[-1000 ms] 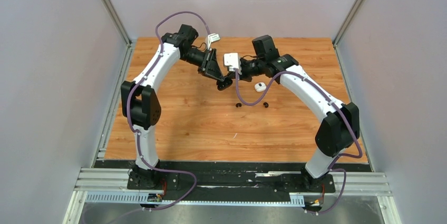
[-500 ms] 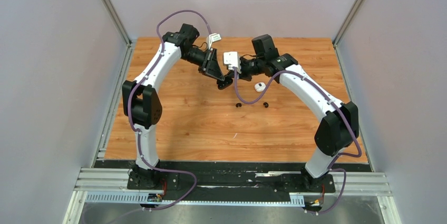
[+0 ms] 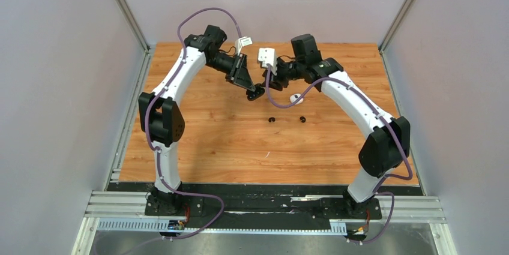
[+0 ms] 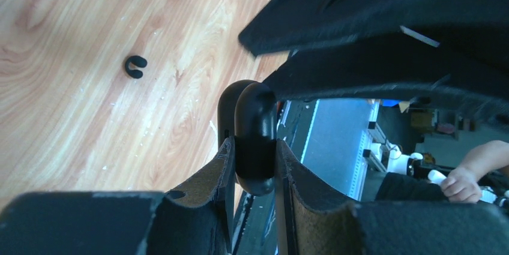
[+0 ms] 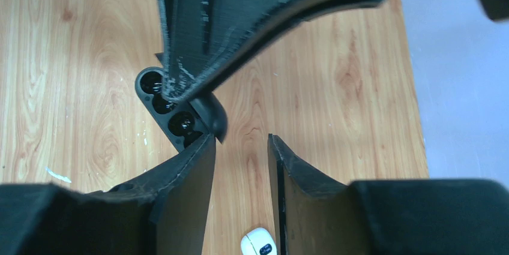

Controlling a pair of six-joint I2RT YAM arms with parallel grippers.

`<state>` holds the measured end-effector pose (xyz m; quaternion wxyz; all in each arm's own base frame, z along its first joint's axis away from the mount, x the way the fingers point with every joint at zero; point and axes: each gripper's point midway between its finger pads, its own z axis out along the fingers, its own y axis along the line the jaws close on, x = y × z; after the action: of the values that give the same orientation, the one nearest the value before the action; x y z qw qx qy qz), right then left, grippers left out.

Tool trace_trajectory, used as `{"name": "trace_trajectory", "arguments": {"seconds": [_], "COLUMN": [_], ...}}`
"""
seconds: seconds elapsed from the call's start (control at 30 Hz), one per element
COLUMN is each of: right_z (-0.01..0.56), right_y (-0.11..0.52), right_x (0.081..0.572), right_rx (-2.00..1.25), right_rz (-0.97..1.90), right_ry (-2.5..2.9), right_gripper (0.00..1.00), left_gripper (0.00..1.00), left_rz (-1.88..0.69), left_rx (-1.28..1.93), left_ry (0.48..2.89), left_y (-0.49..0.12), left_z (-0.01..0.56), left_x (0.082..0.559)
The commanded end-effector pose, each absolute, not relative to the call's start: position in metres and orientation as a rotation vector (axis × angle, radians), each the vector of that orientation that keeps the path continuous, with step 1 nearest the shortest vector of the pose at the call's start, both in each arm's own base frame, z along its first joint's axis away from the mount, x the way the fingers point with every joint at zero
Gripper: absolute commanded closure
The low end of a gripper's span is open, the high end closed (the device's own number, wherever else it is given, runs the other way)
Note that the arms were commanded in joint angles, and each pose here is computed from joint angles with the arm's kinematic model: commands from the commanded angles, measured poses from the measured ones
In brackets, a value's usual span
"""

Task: Insert the wireless bluetooth earbuds into the charging case
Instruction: Pick up the earbud from the center of the board.

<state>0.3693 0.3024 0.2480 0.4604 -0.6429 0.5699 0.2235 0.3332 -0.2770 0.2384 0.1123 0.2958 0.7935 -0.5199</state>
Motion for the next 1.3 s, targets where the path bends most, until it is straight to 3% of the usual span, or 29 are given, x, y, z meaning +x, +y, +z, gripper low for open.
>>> {"name": "trace_trajectory", "arguments": {"seconds": [0.0,0.2,0.43,0.6,0.97,1.27], "right_z": [0.329,0.309,0.178,0.113,0.062,0.045], "right_y": [0.285,0.238,0.155,0.111,0.111,0.122], "right_x": [0.375,0.366,0.358,0.357,0.374,0.387], "right_rx": [-1.401,-1.237,-0.784,-0.575,-0.418,-0.457], "right_rz": [0.566,0.704,0.74,0.646,0.695,0.654], "right_ry": [1.341,1.545,2.186,2.4,2.557,2.605], "right_gripper": [0.58,0.52,0.69,0.71,0.73,0.65], "left_gripper": [1.0,1.0,1.0,1.0,1.0,1.0], "left_rz": [-1.474,-1.434,-1.432,-1.442,-1.447,-1.445], "left_rx": [0.96,0.983,0.991,0.989,0.981,0.976], "left_ry": [2.233,2.239,2.236,2.241,2.254,2.253], "left_y": [-0.277,-0.274,-0.273,-0.272,-0.27,-0.264], "left_z": [0.262,0.257,0.258,0.256,0.254,0.254], "left_x": [0.329,0.329,0.326,0.322,0.316,0.312]}}
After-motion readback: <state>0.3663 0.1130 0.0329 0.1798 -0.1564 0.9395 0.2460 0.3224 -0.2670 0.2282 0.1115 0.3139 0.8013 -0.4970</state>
